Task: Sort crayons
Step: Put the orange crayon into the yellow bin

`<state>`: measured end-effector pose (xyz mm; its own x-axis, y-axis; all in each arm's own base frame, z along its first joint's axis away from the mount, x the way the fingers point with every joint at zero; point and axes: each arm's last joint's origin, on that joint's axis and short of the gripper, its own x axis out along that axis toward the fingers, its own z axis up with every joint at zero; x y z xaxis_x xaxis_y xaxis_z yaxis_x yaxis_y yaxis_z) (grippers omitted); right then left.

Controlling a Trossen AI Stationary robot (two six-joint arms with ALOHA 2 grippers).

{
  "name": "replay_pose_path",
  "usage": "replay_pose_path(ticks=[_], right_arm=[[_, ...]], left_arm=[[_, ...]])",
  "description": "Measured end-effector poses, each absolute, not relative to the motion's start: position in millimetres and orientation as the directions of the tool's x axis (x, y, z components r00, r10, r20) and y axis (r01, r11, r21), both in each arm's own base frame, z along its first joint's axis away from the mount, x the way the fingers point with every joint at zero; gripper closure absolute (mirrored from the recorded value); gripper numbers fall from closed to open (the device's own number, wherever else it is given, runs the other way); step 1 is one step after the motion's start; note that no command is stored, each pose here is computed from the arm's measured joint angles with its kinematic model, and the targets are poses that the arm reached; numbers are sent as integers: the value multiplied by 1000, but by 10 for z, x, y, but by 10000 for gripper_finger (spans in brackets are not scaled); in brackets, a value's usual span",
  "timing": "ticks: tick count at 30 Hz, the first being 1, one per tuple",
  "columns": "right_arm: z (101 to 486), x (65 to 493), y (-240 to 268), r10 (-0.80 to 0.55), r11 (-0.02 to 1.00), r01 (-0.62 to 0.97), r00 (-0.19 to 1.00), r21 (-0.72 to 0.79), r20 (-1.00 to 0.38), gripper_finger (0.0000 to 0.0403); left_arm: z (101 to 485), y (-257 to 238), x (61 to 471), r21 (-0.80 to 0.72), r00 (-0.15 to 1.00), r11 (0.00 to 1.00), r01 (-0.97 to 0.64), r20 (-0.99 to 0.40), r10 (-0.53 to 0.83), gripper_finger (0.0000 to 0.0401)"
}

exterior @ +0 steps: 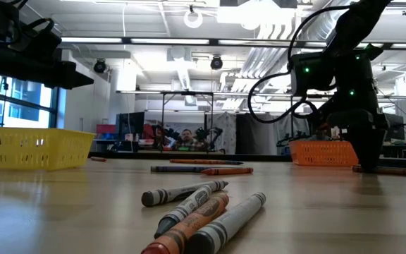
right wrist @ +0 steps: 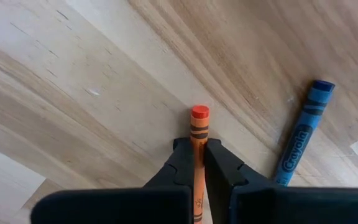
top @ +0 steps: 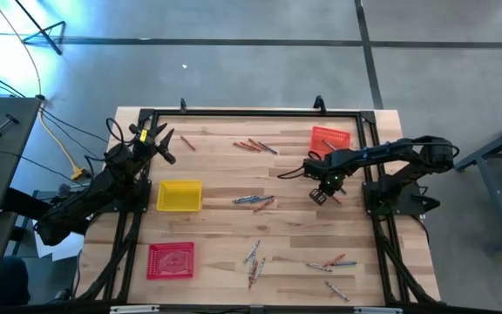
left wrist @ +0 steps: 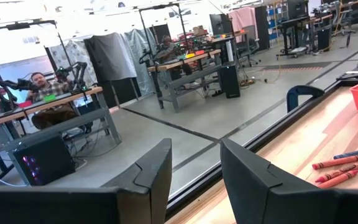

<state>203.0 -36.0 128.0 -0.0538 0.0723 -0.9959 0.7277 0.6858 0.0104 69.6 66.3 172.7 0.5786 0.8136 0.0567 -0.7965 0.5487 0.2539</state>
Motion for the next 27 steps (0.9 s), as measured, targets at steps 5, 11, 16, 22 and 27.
replay_pose_path(ticks=[5,11,16,22,27], right_arm=[[1280,2030,-360,73,680,733,-54,10,-996,400],[1280,2030,-360,73,665,746,-54,9,-996,401],[1279,2031,-360,74,664,747,-53,9,-996,396],[1278,2030,-359,74,664,747,-53,10,-996,397],[1307,2065,-371,50,672,740,-47,-1,-998,396]], left_arm=[[1728,661,700,174,592,576,-799,58,804,274],[1730,661,699,90,589,583,-807,60,806,274],[1724,666,695,-225,572,567,-792,53,819,274],[1721,645,726,-296,670,652,-698,51,740,274],[1805,608,756,-425,777,745,-514,137,614,274]])
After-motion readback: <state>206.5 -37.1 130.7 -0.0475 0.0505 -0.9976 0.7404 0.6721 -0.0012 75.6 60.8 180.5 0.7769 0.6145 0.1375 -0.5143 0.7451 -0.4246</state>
